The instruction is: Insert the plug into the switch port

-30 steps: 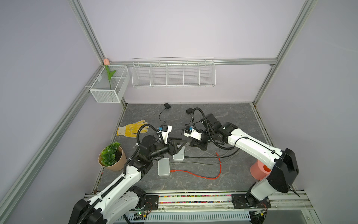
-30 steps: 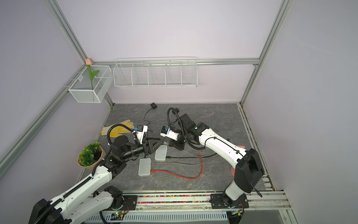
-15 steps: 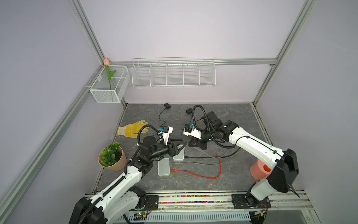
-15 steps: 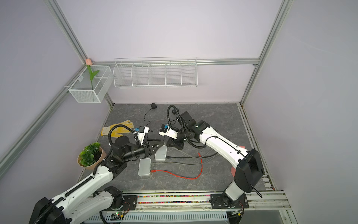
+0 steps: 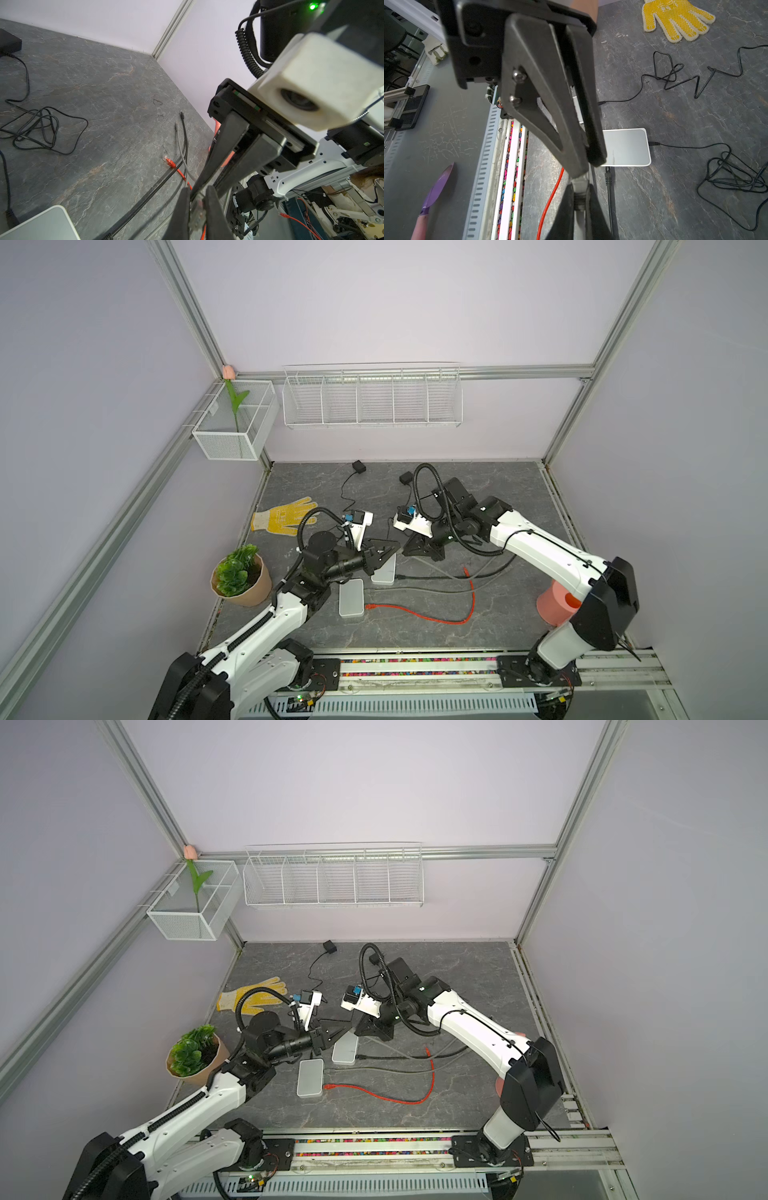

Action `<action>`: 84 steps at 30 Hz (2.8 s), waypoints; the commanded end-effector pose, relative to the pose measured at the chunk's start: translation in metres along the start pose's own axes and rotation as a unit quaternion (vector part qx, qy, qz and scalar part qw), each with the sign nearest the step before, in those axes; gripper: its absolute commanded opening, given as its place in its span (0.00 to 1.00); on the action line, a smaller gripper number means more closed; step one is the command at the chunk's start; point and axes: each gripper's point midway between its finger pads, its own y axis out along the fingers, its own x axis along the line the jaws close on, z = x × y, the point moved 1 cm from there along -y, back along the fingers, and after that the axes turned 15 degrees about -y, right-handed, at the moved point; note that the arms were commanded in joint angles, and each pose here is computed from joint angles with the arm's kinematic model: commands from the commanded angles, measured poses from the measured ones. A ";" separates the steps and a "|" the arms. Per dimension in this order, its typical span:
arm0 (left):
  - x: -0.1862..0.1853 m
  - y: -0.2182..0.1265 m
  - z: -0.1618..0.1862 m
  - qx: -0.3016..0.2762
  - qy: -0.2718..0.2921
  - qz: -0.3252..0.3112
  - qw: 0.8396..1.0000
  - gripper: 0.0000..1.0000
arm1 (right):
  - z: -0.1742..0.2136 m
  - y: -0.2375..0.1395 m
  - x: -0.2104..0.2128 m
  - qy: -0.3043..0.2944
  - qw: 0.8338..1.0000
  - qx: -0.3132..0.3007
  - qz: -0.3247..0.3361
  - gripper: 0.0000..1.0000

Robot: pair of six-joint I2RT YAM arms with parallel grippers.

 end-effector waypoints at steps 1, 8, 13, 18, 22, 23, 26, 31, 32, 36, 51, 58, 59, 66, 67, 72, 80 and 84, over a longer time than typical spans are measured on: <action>0.003 -0.002 0.001 -0.007 -0.003 -0.004 1.000 0.03 | -0.010 -0.005 0.000 -0.007 1.000 -0.018 -0.007 0.07; 0.013 -0.008 -0.010 -0.034 -0.026 -0.057 0.997 0.00 | -0.020 -0.025 -0.014 -0.004 0.996 -0.011 0.093 0.43; 0.016 -0.012 -0.017 -0.063 -0.041 -0.074 0.994 0.00 | -0.014 -0.027 -0.011 -0.071 0.977 0.028 0.199 0.46; 0.017 -0.012 -0.022 -0.073 -0.052 -0.080 0.993 0.00 | -0.009 -0.013 -0.011 -0.069 0.978 0.051 0.192 0.46; 0.018 -0.012 -0.022 -0.075 -0.058 -0.084 0.992 0.00 | -0.010 0.000 -0.012 -0.073 0.979 0.056 0.182 0.46; 0.017 -0.013 -0.022 -0.076 -0.058 -0.083 0.992 0.00 | -0.011 0.002 -0.012 -0.073 0.980 0.056 0.179 0.46; 0.018 -0.014 -0.022 -0.078 -0.059 -0.086 0.991 0.00 | -0.013 0.009 -0.013 -0.073 0.981 0.055 0.168 0.46; 0.017 -0.014 -0.022 -0.077 -0.059 -0.086 0.992 0.00 | -0.014 0.017 -0.016 -0.075 0.982 0.055 0.164 0.45; 0.017 -0.014 -0.022 -0.077 -0.059 -0.085 0.992 0.00 | -0.014 0.017 -0.017 -0.075 0.982 0.054 0.165 0.45; 0.015 -0.014 -0.022 -0.075 -0.059 -0.082 0.992 0.00 | -0.015 0.020 -0.021 -0.075 0.981 0.055 0.169 0.44; 0.012 -0.017 -0.024 -0.079 -0.053 -0.088 0.992 0.00 | -0.007 0.035 -0.024 -0.076 0.981 0.079 0.161 0.40; 0.021 -0.019 -0.024 -0.080 -0.057 -0.115 0.988 0.00 | -0.009 0.028 -0.032 -0.080 0.974 0.073 0.197 0.12; 0.025 -0.021 -0.024 -0.083 -0.056 -0.128 0.987 0.01 | -0.010 0.025 -0.031 -0.082 0.974 0.068 0.202 0.12; 0.040 -0.067 -0.048 -0.187 -0.070 -0.225 0.954 0.80 | 0.004 0.028 -0.020 -0.088 0.976 0.093 0.175 0.07; 0.036 -0.079 -0.054 -0.215 -0.067 -0.221 0.949 0.82 | 0.007 0.028 -0.018 -0.088 0.977 0.099 0.167 0.07; 0.031 -0.102 -0.062 -0.248 -0.072 -0.190 0.947 0.80 | 0.015 0.030 0.000 -0.068 0.990 0.096 0.082 0.07; 0.042 -0.098 -0.051 -0.223 -0.091 -0.194 0.951 0.71 | 0.019 0.023 0.004 -0.027 0.996 0.088 0.012 0.07; 0.039 -0.088 -0.048 -0.202 -0.093 -0.172 0.960 0.67 | 0.014 0.020 0.008 -0.021 0.997 0.071 -0.006 0.07</action>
